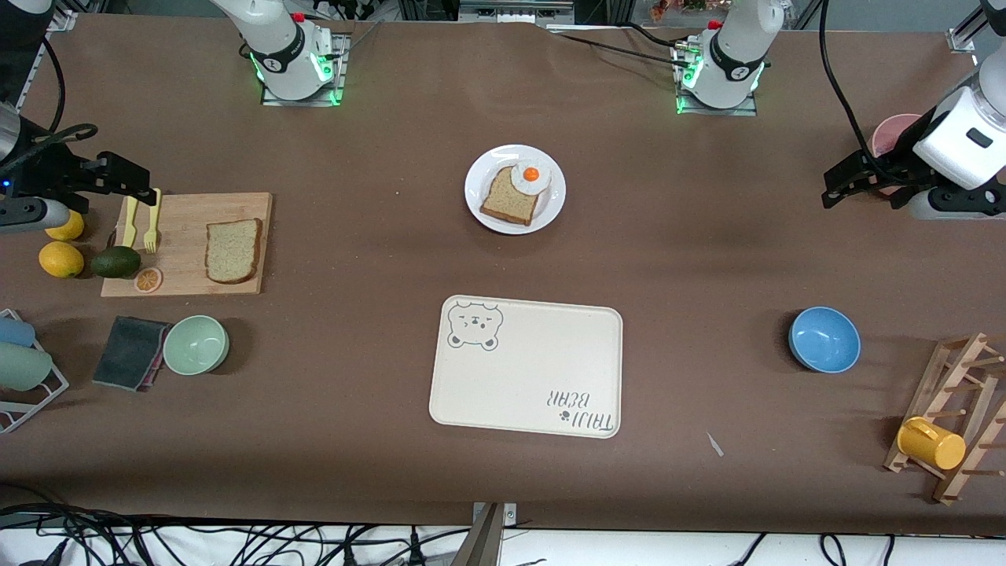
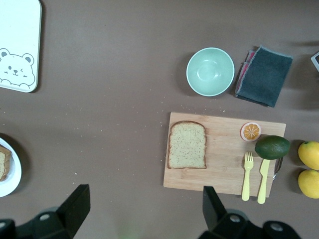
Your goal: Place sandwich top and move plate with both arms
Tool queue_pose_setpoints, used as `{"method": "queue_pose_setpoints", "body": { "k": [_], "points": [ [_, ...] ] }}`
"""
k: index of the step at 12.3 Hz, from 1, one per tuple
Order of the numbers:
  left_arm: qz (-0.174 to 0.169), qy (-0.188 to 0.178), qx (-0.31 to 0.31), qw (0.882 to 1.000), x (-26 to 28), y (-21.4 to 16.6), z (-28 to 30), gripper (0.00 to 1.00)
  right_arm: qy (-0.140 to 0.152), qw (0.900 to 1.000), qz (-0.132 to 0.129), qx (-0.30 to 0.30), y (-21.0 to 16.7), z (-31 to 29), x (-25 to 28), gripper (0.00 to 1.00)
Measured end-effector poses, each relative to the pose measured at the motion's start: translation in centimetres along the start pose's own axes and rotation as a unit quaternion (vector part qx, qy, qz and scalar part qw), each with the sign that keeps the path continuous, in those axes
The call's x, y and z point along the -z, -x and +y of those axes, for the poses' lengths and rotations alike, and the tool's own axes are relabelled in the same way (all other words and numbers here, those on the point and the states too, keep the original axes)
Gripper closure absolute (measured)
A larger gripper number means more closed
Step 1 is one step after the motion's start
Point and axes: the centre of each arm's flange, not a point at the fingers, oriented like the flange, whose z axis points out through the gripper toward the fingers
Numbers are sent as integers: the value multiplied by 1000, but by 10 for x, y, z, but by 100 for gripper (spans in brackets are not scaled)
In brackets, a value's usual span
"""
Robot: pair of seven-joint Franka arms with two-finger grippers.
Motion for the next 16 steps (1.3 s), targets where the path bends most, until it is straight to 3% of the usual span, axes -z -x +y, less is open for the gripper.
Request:
{"method": "queue_pose_setpoints", "body": {
  "k": [6,10,16],
  "points": [
    [0,0,0,1000,0,0,0,0,1,1000,0,10,-2,-16,0,0],
    [0,0,0,1000,0,0,0,0,36,999,-3,9,-1,-9,-1,0],
    [0,0,0,1000,0,0,0,0,38,999,-15,8,-4,-8,-12,0]
  ]
}}
